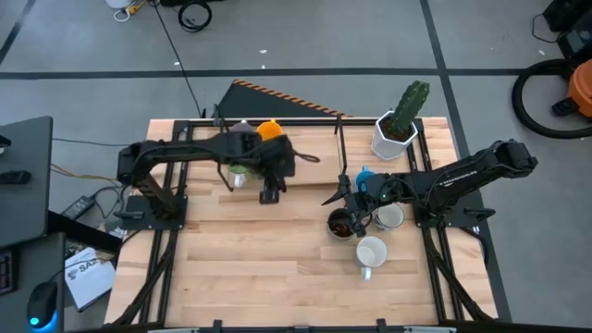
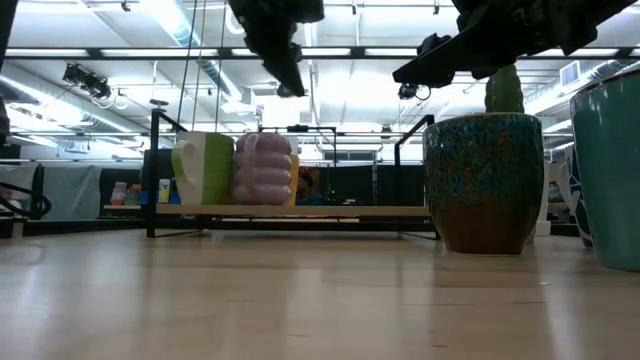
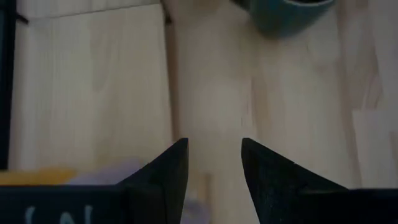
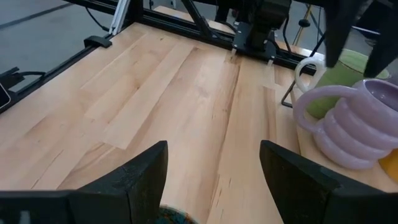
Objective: Place coffee mugs
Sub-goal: Put the top light blue mug on the shelf
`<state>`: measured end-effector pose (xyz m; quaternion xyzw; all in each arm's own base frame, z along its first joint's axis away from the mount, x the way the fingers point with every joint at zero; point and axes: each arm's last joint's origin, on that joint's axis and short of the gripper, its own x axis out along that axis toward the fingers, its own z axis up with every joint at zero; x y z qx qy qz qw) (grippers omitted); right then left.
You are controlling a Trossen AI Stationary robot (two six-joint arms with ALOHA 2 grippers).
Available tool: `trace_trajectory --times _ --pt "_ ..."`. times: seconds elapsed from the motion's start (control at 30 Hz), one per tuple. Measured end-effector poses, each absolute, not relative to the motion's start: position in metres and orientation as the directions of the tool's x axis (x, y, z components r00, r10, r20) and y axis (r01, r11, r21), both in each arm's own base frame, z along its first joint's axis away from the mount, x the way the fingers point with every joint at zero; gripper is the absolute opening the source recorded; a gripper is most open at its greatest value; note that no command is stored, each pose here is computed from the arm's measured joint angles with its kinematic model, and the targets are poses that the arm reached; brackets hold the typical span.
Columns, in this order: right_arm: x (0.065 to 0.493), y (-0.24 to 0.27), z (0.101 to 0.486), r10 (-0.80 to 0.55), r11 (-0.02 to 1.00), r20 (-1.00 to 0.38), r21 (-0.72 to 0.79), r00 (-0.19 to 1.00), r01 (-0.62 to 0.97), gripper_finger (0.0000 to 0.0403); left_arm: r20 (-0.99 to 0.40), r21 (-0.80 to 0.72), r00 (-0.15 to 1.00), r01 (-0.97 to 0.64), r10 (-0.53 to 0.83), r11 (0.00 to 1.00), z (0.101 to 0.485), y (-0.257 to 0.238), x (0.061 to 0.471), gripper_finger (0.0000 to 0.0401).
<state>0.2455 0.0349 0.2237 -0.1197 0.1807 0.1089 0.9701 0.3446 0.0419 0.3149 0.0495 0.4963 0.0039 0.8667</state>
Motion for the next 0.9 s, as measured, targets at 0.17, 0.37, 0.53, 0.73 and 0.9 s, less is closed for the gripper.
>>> trace_trajectory --times 0.17,0.37,0.53,0.73,0.9 --pt "0.245 0.035 0.222 0.167 0.948 -0.398 -0.185 0.902 -0.258 0.026 -0.84 0.073 0.541 0.021 0.05 0.997 0.296 0.025 0.334 0.0155" --pt "0.244 0.035 0.22 0.167 0.953 -0.412 -0.166 0.896 -0.254 0.026 -0.757 -0.004 0.653 -0.016 0.008 1.0 0.275 -0.002 0.32 0.0155" --pt "0.245 0.035 0.223 0.172 0.959 -0.385 -0.147 0.907 -0.244 0.026 -0.656 -0.04 0.753 0.024 -0.044 0.999 0.256 -0.032 0.311 0.0155" --pt "0.247 0.035 0.229 0.179 0.971 -0.363 -0.083 0.915 -0.222 0.0253 -0.614 0.053 0.789 0.044 -0.002 0.998 0.229 -0.051 0.303 0.0155" --pt "0.253 0.029 0.244 0.13 0.987 -0.374 -0.042 0.918 -0.157 0.0247 -0.617 0.187 0.784 0.06 0.07 0.981 0.217 -0.048 0.292 0.0155"
